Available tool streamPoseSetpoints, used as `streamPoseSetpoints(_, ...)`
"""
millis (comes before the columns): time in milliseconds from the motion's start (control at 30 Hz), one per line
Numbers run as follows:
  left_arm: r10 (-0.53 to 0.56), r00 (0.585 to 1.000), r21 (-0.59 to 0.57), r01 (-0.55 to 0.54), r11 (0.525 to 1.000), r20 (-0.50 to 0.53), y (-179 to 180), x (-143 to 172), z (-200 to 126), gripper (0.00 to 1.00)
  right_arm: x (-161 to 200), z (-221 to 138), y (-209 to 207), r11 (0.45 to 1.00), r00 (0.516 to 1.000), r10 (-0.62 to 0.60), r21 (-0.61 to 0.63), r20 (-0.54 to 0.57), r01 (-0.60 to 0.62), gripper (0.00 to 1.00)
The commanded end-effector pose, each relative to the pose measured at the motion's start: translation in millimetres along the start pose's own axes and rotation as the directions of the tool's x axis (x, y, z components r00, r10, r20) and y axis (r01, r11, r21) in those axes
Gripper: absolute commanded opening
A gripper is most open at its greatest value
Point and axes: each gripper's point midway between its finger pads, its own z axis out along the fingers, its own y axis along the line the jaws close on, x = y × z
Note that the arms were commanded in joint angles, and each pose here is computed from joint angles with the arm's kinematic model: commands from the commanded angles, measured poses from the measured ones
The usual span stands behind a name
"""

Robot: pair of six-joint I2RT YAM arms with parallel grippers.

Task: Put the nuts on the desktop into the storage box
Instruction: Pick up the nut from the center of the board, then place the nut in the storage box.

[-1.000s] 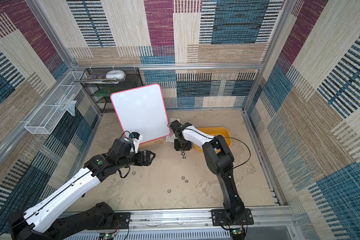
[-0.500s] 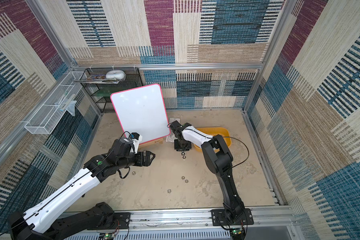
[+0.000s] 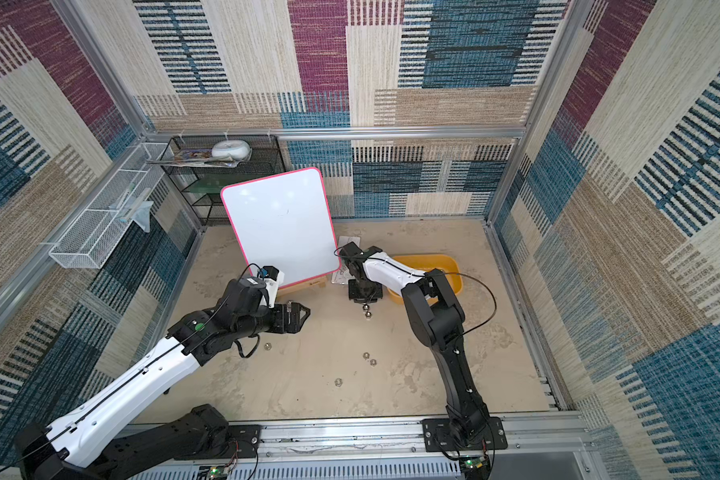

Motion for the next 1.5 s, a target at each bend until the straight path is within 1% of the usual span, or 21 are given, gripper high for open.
streamPoseSetpoints(0,0.001,1.000,0.012,-0.001,1.000,0.015,-2.9,-5.0,0.0,1.00,-8.9,-14.6,-1.0,1.000,0.999,-0.006,0.010,0.034,0.005,0.26)
streamPoseSetpoints(167,0.004,1.000,0.034,-0.005,0.999,0.014,-8.6,-8.9,3.9,1.00,-24.2,-43.5,-6.8,1.000,0.996,0.004,0.011,0.092,-0.005,0.27)
streamPoseSetpoints(300,0.011,1.000,0.060,-0.012,0.998,0.007,-15.0,-11.7,8.3,1.00,-37.1,-69.5,-20.3,0.999,0.989,0.020,0.022,0.149,-0.023,0.27)
streamPoseSetpoints(467,0.023,1.000,0.115,-0.022,0.993,-0.012,-27.9,-16.4,15.7,1.00,-45.6,-90.4,-51.5,0.997,0.980,0.072,0.024,0.184,-0.078,0.28)
streamPoseSetpoints(633,0.029,0.999,0.142,-0.024,0.990,-0.028,-36.4,-21.6,24.0,1.00,-46.0,-96.3,-89.4,0.990,0.971,0.128,0.040,0.202,-0.139,0.28)
streamPoseSetpoints(800,0.030,0.999,0.165,-0.023,0.986,-0.037,-43.0,-26.1,30.0,1.00,-42.5,-93.8,-127.0,0.978,0.959,0.196,0.035,0.204,-0.207,0.28)
streamPoseSetpoints(1067,0.031,0.998,0.181,-0.021,0.983,-0.051,-50.2,-31.8,36.6,1.00,-31.8,-66.2,-189.8,0.949,0.940,0.294,0.064,0.174,-0.309,0.28)
streamPoseSetpoints(1467,0.047,0.995,0.216,-0.027,0.976,-0.088,-61.7,-34.4,48.4,1.00,-39.5,-36.1,-246.6,0.913,0.909,0.383,0.086,0.165,-0.400,0.29)
